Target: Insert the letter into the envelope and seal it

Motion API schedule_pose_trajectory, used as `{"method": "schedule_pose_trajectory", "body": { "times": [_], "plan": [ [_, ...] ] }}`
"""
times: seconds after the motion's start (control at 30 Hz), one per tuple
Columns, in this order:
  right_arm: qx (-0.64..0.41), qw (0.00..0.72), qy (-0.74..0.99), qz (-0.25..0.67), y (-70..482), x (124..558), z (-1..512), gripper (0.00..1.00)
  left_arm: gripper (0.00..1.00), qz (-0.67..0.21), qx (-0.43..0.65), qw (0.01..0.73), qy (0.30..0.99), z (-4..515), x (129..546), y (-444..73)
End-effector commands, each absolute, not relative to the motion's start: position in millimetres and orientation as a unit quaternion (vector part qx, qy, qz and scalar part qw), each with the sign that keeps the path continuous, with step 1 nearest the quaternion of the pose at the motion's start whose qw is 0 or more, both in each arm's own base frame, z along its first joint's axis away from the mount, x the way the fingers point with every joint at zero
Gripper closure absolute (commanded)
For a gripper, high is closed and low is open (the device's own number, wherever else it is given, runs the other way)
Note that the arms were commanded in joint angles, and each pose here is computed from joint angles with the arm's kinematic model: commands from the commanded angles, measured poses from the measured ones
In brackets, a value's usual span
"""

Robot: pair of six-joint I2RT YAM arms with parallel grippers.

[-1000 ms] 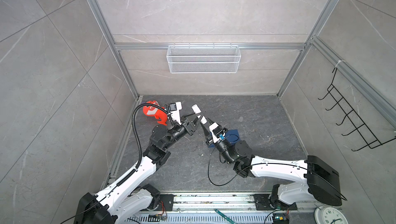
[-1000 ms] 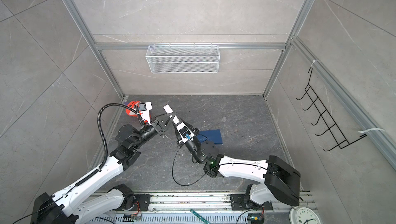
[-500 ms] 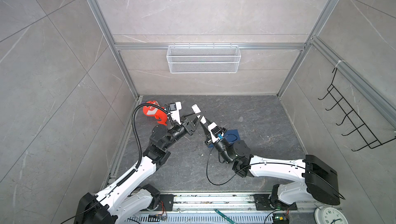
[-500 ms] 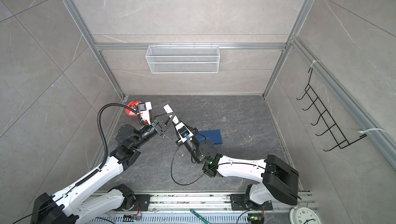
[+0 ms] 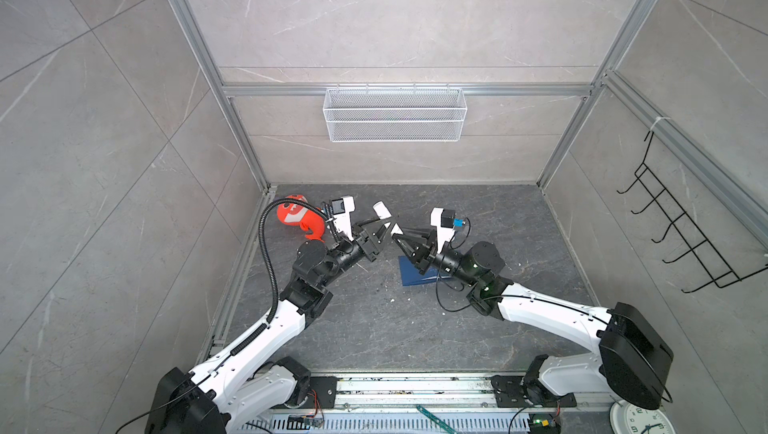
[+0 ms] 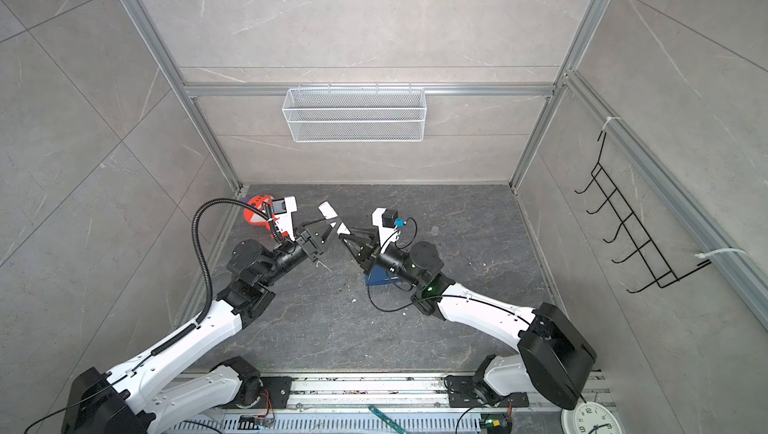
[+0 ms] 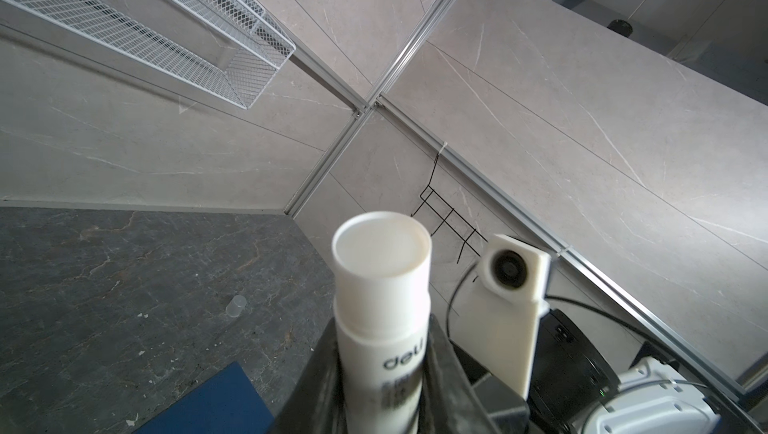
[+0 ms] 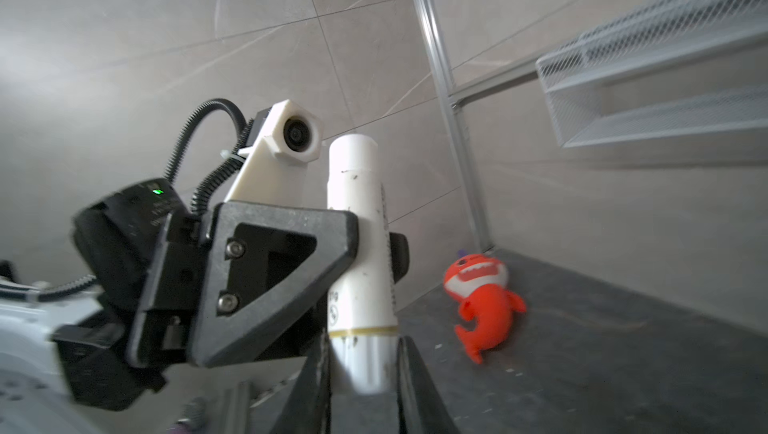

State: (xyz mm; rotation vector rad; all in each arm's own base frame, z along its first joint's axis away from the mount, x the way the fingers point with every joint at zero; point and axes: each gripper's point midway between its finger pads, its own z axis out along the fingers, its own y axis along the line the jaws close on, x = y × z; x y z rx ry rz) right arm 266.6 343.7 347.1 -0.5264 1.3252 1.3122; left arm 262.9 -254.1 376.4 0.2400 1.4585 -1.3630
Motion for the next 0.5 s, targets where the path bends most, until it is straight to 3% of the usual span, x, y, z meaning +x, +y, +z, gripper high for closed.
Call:
{"method": "schedule_pose_trajectory", "body": {
  "times": [0.0, 0.17, 0.3, 0.4, 0.47],
  "plan": [
    [-0.107, 0.51, 0.507, 0.687, 312.1, 289.3, 398.9, 1.0, 1.0, -0.586, 0.181, 0.556, 0.561, 402.7, 234.4, -259.2],
    [-0.112, 0.493, 0.493, 0.708, 315.6, 289.9, 399.5, 1.0, 1.0, -0.586, 0.173, 0.555, 0.565, 401.1, 237.0, -259.1],
    [-0.144, 0.532, 0.518, 0.654, 316.7, 289.7, 391.2, 0.98, 1.0, -0.586, 0.146, 0.551, 0.576, 398.4, 245.0, -257.1],
    [-0.165, 0.586, 0.541, 0.58, 311.5, 290.1, 382.1, 0.76, 1.0, -0.589, 0.117, 0.548, 0.583, 398.1, 252.1, -253.8],
    [-0.194, 0.645, 0.556, 0.488, 307.8, 284.3, 374.0, 0.57, 1.0, -0.59, 0.102, 0.547, 0.586, 398.0, 255.8, -252.0]
  ]
}}
